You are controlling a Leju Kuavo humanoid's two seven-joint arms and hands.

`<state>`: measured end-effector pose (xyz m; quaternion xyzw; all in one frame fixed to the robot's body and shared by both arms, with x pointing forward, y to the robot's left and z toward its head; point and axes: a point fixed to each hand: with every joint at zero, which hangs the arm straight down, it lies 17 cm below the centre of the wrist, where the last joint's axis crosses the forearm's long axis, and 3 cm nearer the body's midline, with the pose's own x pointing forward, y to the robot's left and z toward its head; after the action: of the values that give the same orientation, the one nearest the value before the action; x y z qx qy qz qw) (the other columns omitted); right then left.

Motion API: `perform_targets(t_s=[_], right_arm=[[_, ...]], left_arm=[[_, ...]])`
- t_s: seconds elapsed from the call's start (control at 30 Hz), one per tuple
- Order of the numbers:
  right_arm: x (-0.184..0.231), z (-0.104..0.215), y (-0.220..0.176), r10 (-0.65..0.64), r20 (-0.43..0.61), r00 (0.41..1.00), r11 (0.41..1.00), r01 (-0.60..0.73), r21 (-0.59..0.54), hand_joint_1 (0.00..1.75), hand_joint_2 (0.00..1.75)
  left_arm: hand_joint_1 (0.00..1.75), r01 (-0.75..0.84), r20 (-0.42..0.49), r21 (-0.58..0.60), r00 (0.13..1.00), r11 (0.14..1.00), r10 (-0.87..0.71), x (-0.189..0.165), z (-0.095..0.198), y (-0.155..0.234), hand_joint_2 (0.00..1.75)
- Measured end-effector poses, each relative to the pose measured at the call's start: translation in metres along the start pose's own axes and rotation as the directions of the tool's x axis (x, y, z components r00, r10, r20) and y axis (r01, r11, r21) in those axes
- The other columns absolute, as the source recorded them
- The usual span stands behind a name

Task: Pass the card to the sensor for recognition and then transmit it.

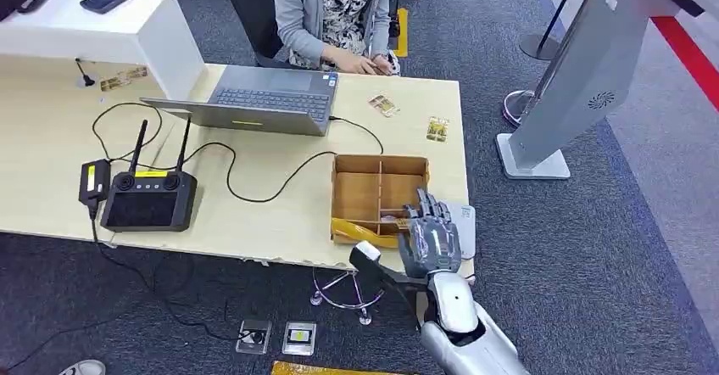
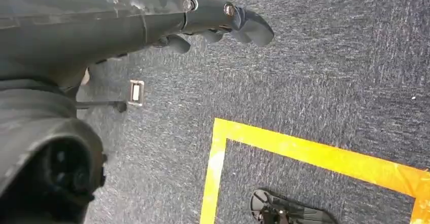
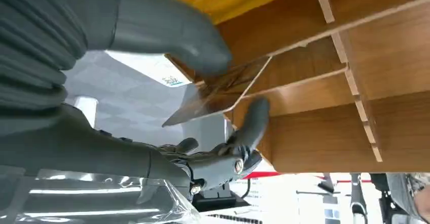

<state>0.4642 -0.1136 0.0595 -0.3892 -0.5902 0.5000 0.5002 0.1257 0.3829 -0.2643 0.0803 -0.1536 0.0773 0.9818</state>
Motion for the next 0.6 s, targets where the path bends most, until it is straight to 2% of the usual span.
perform_targets(t_s=[0.6], right_arm=[[-0.0009,-0.0041,-0.0018,-0.013,0.004,1.000,1.000,0.013,-0.006,1.75,1.75]], left_arm=[[0.00,0.010,-0.003,0.002,1.000,1.000,-0.010,-0.0010,0.0000,0.0002,0.00]])
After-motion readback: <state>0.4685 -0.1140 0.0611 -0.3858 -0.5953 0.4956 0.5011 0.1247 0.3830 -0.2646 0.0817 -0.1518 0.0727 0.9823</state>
